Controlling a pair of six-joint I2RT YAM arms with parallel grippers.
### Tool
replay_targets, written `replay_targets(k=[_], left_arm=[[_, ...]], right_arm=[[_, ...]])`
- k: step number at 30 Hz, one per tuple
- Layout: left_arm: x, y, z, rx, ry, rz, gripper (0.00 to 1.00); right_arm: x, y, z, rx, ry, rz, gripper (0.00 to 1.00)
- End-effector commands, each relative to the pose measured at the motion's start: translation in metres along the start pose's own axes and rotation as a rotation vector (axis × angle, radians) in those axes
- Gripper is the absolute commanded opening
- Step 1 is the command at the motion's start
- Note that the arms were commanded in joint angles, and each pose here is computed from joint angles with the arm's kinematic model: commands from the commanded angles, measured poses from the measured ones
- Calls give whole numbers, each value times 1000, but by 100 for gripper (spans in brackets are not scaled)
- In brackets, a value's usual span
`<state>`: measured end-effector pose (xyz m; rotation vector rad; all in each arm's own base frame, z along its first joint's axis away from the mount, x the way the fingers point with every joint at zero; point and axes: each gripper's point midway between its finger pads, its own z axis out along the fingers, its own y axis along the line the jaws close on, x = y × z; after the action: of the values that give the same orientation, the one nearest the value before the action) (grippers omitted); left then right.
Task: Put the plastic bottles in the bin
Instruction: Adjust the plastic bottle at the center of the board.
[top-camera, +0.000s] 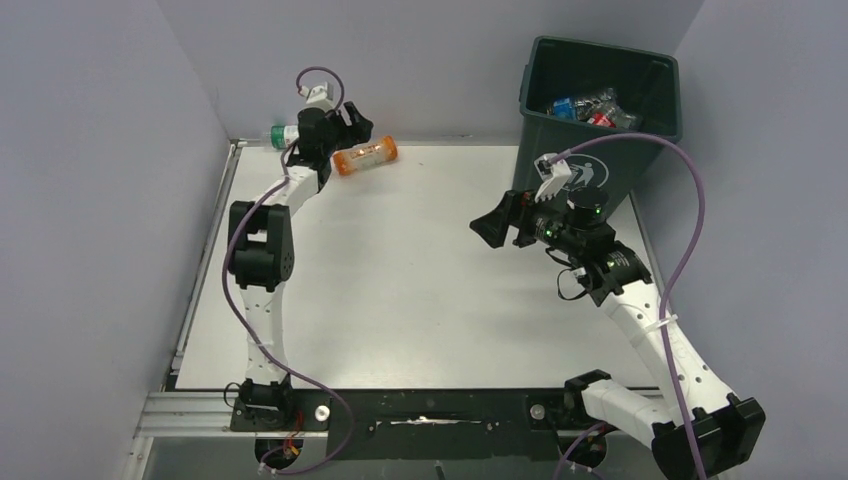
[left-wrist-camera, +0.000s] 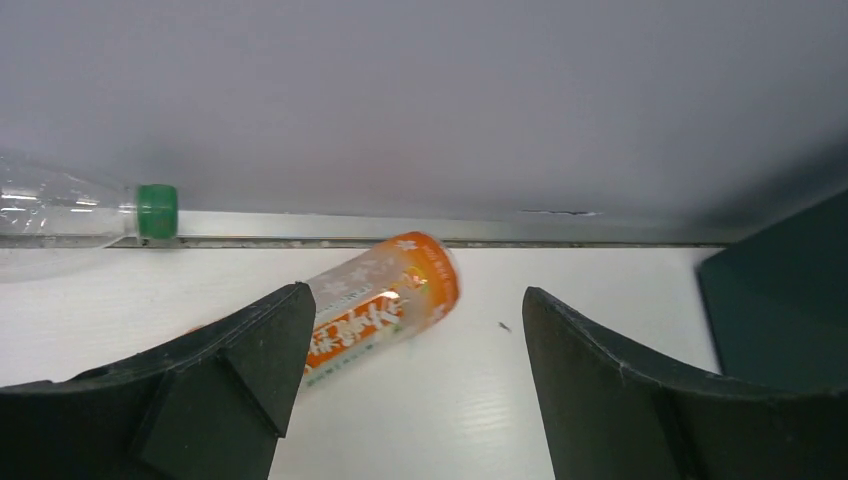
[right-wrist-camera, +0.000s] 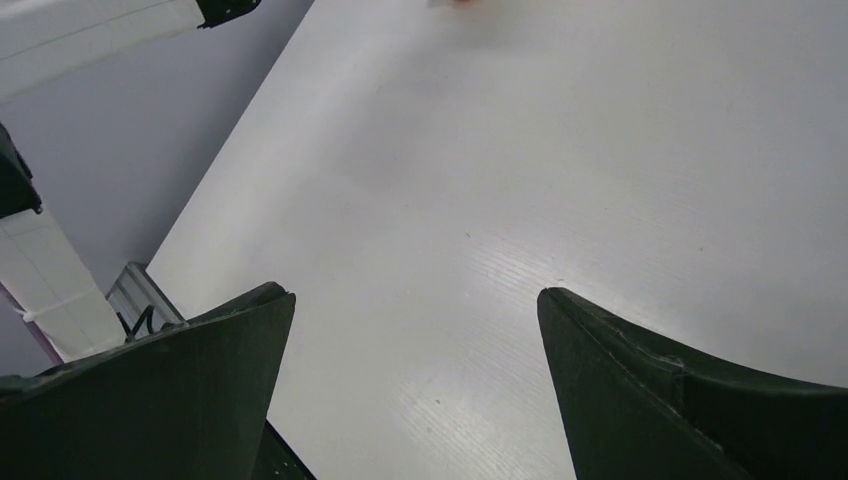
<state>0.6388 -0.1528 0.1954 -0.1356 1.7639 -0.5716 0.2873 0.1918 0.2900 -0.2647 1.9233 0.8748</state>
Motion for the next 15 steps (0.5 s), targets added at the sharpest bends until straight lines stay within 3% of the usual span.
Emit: replay_targets(k=[1,8,15], left_arm=[[-7,20,39,47,-44,-13,76],[30,35,90,86,42,-44,76],[62,9,63,90,75,-26,75]], right_arm=[[9,-3,-1,23,-6,-14,98],[26,-12,3,60,33,-14,98],[32,-20,10,79,63,-31,98]])
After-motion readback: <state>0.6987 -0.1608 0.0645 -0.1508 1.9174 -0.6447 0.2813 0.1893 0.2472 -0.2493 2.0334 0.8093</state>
